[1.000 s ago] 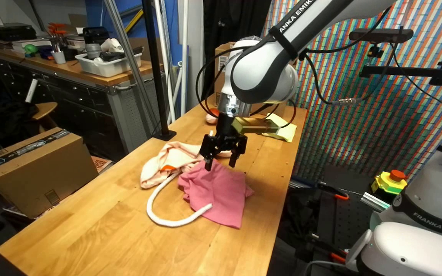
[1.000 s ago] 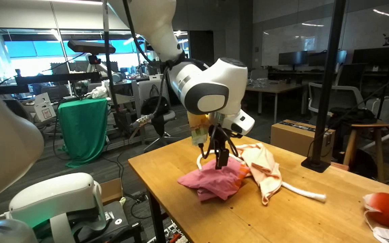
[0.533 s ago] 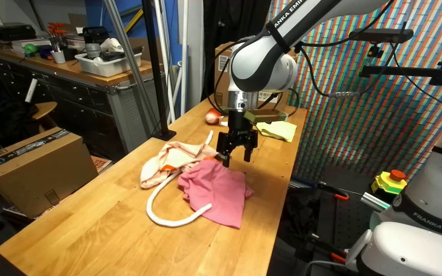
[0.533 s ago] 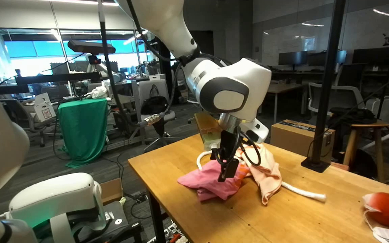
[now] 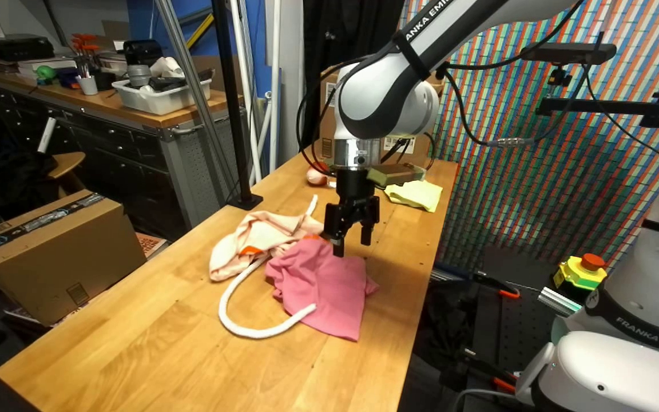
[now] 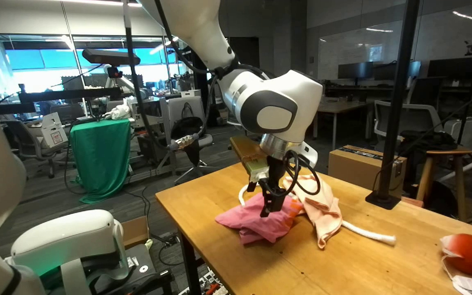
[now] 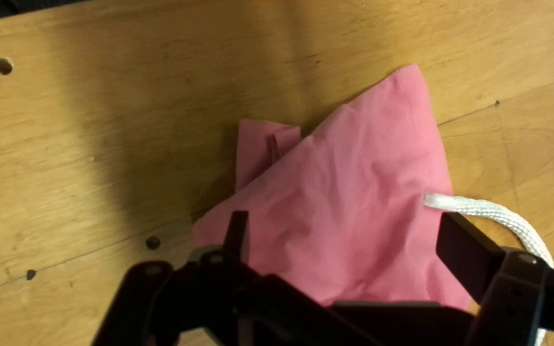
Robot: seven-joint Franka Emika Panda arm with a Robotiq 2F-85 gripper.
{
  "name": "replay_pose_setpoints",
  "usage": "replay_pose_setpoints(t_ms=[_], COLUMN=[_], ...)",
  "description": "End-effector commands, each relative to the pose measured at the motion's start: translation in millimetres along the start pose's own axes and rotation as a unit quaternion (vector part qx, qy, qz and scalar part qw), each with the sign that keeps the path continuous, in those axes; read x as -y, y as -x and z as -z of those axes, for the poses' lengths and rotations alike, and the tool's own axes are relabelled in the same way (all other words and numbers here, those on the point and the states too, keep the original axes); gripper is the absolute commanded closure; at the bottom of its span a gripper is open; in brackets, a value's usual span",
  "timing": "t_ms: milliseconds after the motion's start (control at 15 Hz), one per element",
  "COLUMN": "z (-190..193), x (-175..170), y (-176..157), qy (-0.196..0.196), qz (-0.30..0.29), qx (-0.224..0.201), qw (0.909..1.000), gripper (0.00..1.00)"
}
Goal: Move the radish toy, yellow towel and pink t-shirt to the right, move the peach t-shirt to the left
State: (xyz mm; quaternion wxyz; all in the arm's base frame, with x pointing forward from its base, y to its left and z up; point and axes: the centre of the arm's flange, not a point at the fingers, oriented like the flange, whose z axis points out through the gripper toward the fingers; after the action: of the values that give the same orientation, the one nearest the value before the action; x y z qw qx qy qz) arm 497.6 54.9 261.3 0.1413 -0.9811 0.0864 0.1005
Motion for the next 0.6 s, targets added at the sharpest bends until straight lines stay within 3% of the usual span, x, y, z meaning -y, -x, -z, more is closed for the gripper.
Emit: replay_pose_setpoints(t_ms=[0,533], z=[3,-20], x=[8,28], y=[-11,-21], qy=[-0.019,-0.02], qz=[0.052,0.114], qx=[0.01,0.015], qw=[0.9984,0.9931], gripper=[0.0,0.0])
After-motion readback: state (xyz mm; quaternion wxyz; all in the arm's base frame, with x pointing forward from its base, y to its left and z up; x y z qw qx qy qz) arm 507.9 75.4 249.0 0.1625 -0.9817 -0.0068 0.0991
